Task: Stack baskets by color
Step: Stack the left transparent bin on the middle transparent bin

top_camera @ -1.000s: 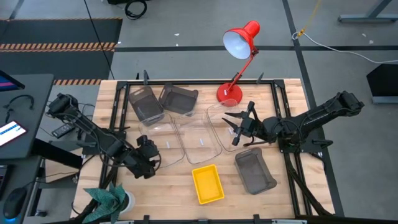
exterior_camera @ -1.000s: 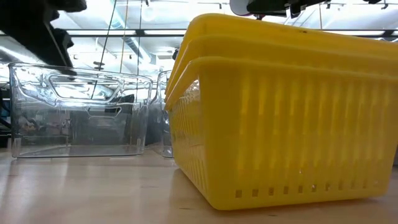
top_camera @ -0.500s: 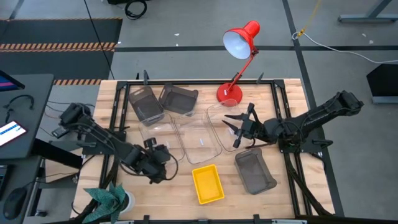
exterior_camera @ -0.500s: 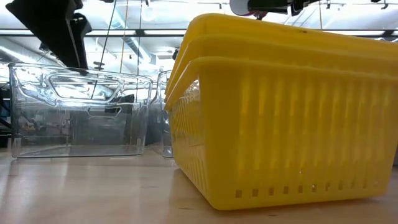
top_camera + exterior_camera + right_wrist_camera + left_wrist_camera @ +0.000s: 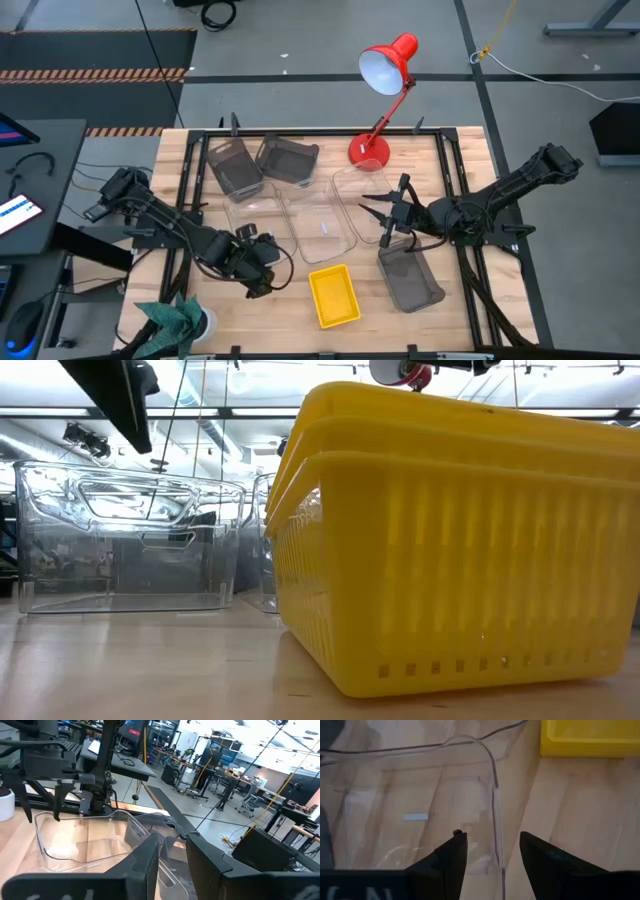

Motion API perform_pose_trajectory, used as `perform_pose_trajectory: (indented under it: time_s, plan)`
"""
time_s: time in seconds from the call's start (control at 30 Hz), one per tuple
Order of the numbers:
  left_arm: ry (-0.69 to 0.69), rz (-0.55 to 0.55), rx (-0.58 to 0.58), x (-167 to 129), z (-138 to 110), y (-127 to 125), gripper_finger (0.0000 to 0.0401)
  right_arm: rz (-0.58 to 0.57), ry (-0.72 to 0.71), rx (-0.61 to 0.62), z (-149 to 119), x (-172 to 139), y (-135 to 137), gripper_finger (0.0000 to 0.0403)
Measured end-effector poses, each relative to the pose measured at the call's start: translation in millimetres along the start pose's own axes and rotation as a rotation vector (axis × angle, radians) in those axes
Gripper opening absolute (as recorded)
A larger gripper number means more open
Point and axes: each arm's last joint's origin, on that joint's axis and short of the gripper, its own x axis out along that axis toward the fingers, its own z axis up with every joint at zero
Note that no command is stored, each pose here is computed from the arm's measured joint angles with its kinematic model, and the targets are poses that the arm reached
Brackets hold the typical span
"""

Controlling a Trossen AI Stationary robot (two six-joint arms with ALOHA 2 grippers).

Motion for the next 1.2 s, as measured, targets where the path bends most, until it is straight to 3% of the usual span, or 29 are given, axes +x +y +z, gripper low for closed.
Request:
perform_pose_trajectory:
  time_s: [0.2, 0.6, 0.83, 1.07, 1.2]
  plan:
    - [0.026, 0.021, -0.012, 15, 0, -7, 0.0187, 0.015, -0.006, 0.011, 1, -2, 3, 0.0105]
    - [0.224, 0.051, 0.033, 67, -1, -16, 0.0174, 0.035, -0.018, 0.024, 3, -6, 6, 0.0105]
    - [0.252, 0.065, 0.035, 79, 4, -9, 0.0119, 0.09, 0.003, 0.067, -2, -5, 15, 0.0105]
    - [0.273, 0.052, 0.026, 80, 6, -6, 0.0018, 0.109, 0.014, 0.055, -1, -16, 25, 0.0105]
    - [0.295, 0.035, 0.004, 78, 3, -10, 0.0012, 0.102, 0.014, 0.048, 1, -26, 32, 0.0105]
